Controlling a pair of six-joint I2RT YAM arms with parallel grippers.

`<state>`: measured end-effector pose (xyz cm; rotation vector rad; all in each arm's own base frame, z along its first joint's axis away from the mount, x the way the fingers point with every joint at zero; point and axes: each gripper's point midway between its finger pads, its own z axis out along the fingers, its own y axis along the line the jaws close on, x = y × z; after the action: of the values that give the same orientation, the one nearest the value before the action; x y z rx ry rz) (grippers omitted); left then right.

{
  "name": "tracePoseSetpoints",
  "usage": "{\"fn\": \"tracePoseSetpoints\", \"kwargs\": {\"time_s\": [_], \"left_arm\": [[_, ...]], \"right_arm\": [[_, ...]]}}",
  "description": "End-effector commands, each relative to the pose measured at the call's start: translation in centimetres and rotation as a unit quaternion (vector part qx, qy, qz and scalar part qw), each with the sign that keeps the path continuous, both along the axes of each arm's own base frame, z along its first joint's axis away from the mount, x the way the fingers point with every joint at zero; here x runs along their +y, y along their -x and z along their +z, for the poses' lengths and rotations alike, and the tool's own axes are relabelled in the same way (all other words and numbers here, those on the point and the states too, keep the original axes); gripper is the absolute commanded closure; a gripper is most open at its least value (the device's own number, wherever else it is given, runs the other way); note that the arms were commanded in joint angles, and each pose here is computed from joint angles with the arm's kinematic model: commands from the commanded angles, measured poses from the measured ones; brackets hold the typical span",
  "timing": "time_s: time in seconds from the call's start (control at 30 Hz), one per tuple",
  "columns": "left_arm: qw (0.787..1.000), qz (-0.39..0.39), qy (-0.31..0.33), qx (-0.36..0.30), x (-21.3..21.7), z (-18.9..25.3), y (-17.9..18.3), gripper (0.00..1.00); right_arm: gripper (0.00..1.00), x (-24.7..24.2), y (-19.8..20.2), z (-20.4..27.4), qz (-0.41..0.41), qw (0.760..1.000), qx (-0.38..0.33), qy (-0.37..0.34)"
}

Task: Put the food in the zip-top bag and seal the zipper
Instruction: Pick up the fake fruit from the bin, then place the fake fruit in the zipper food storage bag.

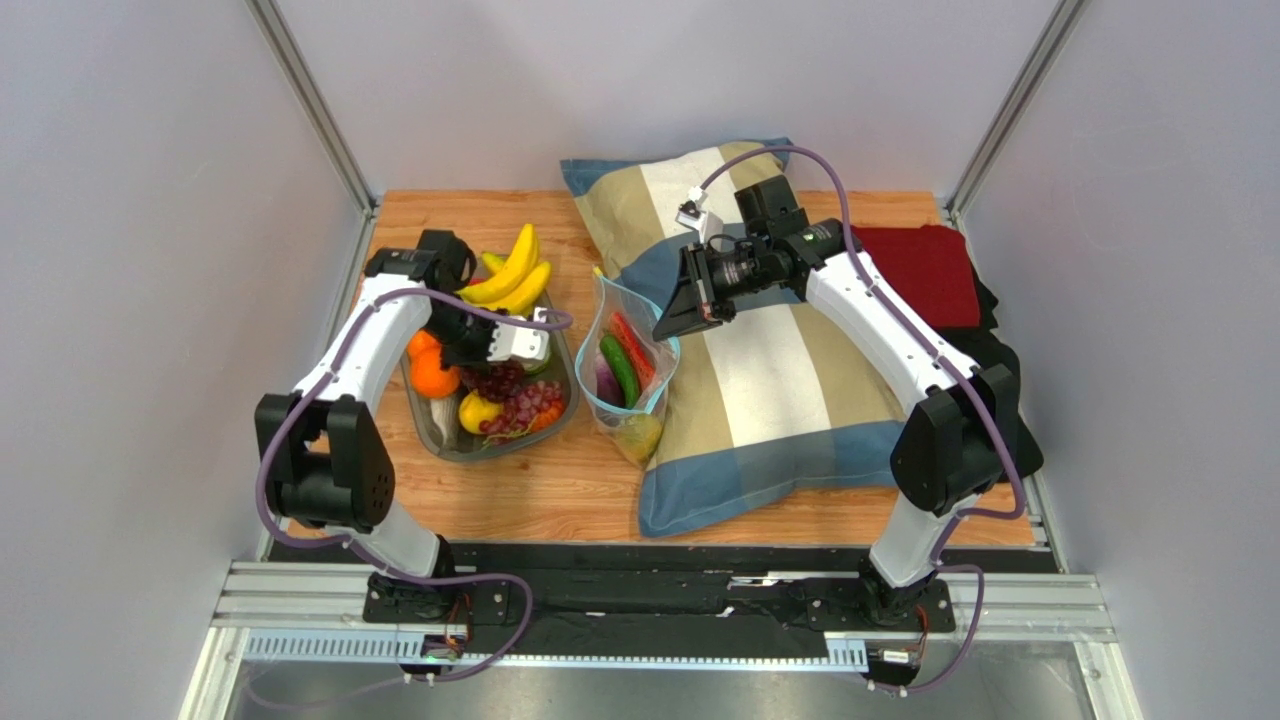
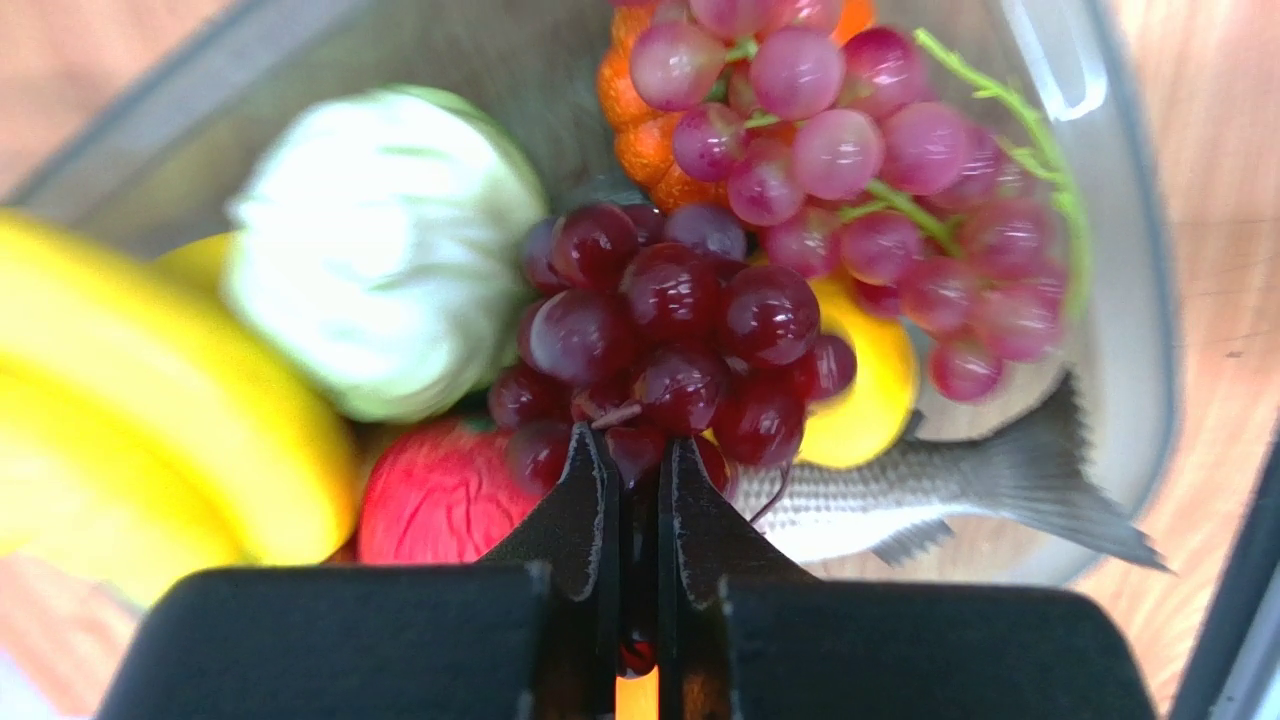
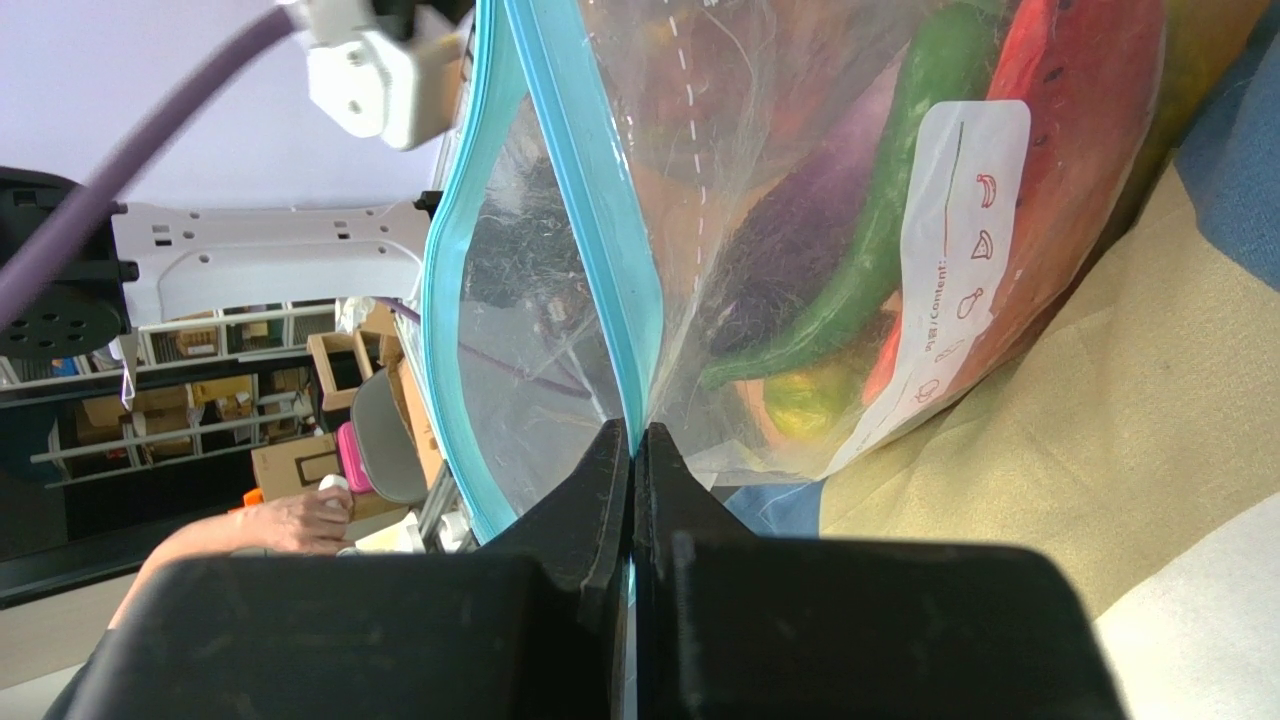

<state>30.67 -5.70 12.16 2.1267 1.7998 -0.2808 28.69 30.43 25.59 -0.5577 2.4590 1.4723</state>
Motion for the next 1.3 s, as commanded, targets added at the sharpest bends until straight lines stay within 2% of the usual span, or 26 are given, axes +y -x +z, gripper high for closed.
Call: {"fn": "tracePoseSetpoints", "kwargs": {"time_s": [0.0, 0.2, 0.3, 0.43, 0.5, 0.53, 0.6, 0.63, 0.67, 0.73, 0.9, 1.13, 1.27], "left_arm": [[0.998, -0.003, 0.052, -0.027, -1.7, 5.6, 1.9, 1.00], [0.994, 0.003, 0.090, -0.060, -2.7, 11.0, 2.9, 1.00], [0.986, 0.005, 0.131, -0.105, -3.9, 15.3, 2.9, 1.00], [0.958, -0.007, 0.231, -0.170, -7.0, 23.3, 3.3, 1.00], [0.948, -0.005, 0.264, -0.178, -8.3, 25.6, 3.8, 1.00], [0.933, -0.023, 0.294, -0.207, -9.5, 28.1, 3.9, 1.00], [0.919, -0.012, 0.334, -0.211, -10.7, 30.4, 4.3, 1.00], [0.900, -0.029, 0.359, -0.247, -11.7, 32.9, 4.2, 1.00], [0.894, -0.014, 0.380, -0.236, -12.2, 33.6, 4.4, 1.00], [0.878, -0.040, 0.405, -0.253, -13.7, 35.3, 5.4, 1.00], [0.883, -0.075, 0.401, -0.233, -16.4, 33.9, 6.7, 1.00], [0.914, -0.105, 0.310, -0.241, -18.1, 27.5, 5.4, 1.00], [0.923, -0.121, 0.257, -0.260, -18.6, 25.3, 4.6, 1.00]], "right_arm": [[1.00, 0.3, -0.4, 1.2, 0.005, 1.000, -0.027, -0.009], [1.00, 0.4, -0.6, 1.2, 0.005, 1.000, -0.028, -0.009], [1.00, 0.4, -0.8, 1.2, 0.005, 1.000, -0.028, -0.010], [1.00, 0.7, -1.1, 0.9, 0.004, 1.000, -0.025, -0.010], [1.00, 0.8, -1.1, 1.2, 0.005, 1.000, -0.027, -0.012], [1.00, 0.8, -1.3, 1.1, 0.004, 1.000, -0.027, -0.011], [1.00, 1.0, -1.3, 1.2, 0.006, 1.000, -0.027, -0.012], [1.00, 1.1, -1.3, 1.0, 0.006, 1.000, -0.025, -0.012], [1.00, 1.2, -1.2, 1.1, 0.008, 1.000, -0.024, -0.012], [1.00, 1.2, -1.2, 1.2, 0.008, 1.000, -0.027, -0.013], [1.00, 1.5, -1.0, 2.0, 0.013, 0.999, -0.032, -0.022], [1.00, 1.2, -0.3, 2.7, 0.022, 0.999, -0.040, -0.030], [1.00, 1.1, -0.1, 2.8, 0.021, 0.999, -0.042, -0.027]]}}
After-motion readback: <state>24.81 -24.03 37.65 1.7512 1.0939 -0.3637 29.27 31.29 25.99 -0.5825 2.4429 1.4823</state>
